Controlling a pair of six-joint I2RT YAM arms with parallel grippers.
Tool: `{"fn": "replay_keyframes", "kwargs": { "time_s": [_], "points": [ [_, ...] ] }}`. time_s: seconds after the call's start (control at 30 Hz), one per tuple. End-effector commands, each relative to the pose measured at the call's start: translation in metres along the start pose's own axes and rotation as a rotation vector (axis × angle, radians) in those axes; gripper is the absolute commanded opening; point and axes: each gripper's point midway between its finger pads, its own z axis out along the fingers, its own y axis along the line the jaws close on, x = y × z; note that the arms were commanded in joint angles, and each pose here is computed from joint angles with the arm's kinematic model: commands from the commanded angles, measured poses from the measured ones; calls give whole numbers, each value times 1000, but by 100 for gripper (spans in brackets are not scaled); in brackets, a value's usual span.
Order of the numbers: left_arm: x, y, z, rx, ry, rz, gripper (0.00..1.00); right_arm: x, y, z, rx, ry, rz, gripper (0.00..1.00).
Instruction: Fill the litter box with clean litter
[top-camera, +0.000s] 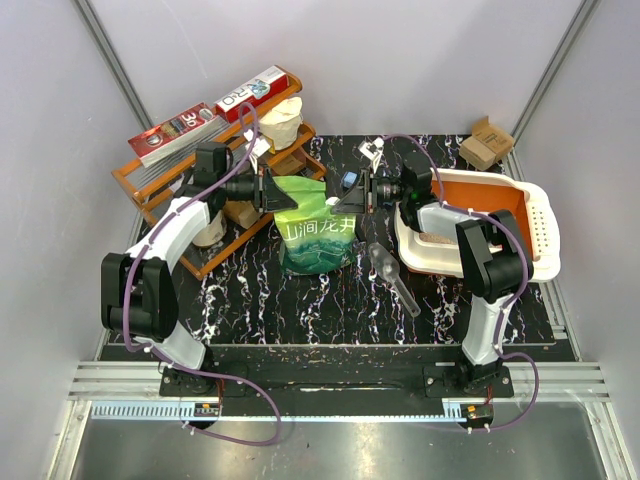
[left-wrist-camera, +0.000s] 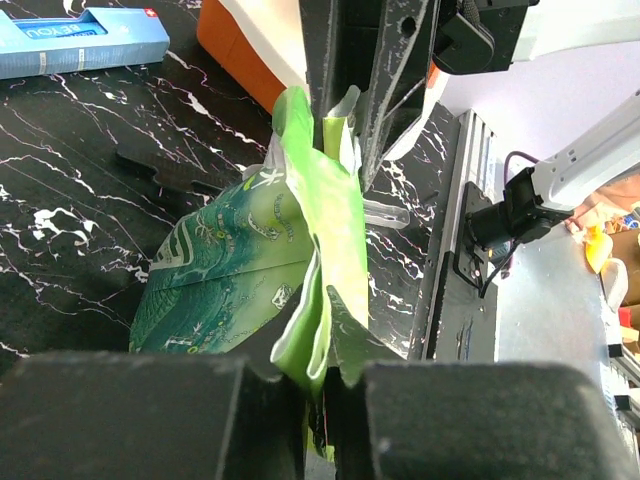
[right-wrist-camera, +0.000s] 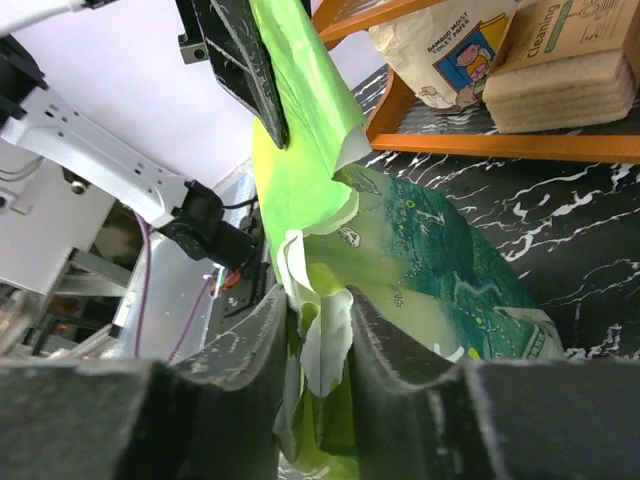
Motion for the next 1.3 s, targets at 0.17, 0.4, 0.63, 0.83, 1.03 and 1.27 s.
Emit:
{"fn": "replay_keyframes", "kwargs": {
  "time_s": [0.17,0.4,0.63,0.83,1.03,1.27],
  "points": [
    [-31,4,-8,-98,-81,16,24,-25,15,2,-31,15,59,11],
    [-32,4,-15,-168,-95,-23,13,-45,34,-8,-40,63,171,0],
    [-41,-1,-20,-156,-128,-1,0,-41,38,-17,-41,104,260,0],
    [-32,11,-28,-209,-86,-42,0,-41,39,-29,-47,117,449,0],
    [-9,20,-19,-179,6,-241,0,-42,40,-31,-84,169,659,0],
    [4,24,-19,-223,68,-330,0,-37,39,-32,-62,181,831,0]
  ]
}}
